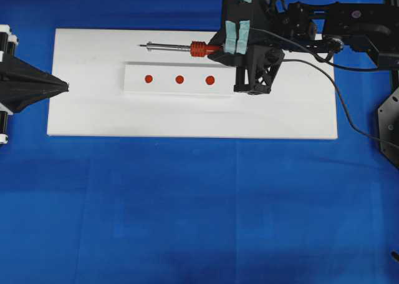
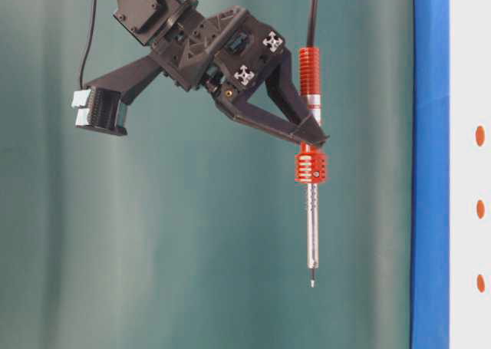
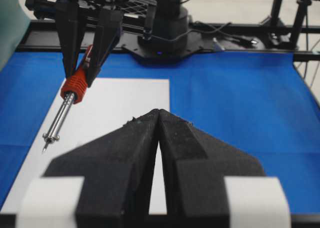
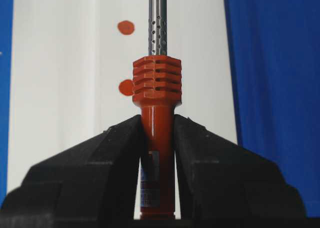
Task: Touch the tip of the soldering iron to the mark.
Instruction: 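Carry the iron over the white strip with red dots, then move the iron left and lower its tip onto the leftmost red dot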
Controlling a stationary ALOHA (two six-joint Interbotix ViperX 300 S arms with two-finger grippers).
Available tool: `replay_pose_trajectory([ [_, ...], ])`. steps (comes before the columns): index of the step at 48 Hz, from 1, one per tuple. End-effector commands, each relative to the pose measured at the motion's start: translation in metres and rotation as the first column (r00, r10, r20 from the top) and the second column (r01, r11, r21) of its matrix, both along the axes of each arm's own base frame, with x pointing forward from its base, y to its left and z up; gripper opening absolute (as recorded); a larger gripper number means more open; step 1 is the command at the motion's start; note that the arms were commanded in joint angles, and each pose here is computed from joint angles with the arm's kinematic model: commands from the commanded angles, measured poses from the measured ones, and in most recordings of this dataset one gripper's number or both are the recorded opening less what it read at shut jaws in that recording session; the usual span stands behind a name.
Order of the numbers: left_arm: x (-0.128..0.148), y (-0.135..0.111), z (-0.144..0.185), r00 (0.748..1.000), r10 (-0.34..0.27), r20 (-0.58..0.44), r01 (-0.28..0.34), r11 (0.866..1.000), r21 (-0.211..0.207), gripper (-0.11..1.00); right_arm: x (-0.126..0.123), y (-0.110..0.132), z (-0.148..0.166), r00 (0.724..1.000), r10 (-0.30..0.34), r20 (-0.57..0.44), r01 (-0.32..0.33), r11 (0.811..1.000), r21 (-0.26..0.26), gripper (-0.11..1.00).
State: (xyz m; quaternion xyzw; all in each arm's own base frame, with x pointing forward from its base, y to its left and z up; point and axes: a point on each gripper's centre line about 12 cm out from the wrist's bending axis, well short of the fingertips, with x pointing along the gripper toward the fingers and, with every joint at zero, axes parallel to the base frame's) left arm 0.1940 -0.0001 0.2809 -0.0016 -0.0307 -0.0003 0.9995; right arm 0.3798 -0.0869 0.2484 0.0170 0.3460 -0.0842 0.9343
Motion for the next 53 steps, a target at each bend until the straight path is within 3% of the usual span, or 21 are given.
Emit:
replay_pose_trajectory([
  [1, 0.001, -0.001, 0.005, 1.0, -0.004, 0.018, 0.004, 1.0, 0.0, 0.02, 0.003, -0.001, 0.015, 0.999, 0.001, 0.036, 0.0, 1.0, -0.013, 0.06],
  [8, 0.001, 0.0, 0.005, 1.0, -0.002, 0.018, 0.002, 1.0, 0.0, 0.02, 0.001, -0.001, 0.012, 1.0, 0.004, 0.005, -0.004, 1.0, -0.004, 0.06],
  [24, 0.001, 0.0, 0.005, 1.0, -0.002, 0.018, 0.002, 1.0, 0.005, 0.02, -0.011, 0.004, 0.002, 0.986, 0.038, -0.165, -0.033, 0.999, 0.03, 0.06],
  [53, 0.001, -0.001, 0.005, 1.0, -0.003, 0.018, 0.003, 1.0, 0.003, 0.02, -0.012, 0.004, 0.003, 0.985, 0.034, -0.17, -0.028, 0.999, 0.037, 0.06],
])
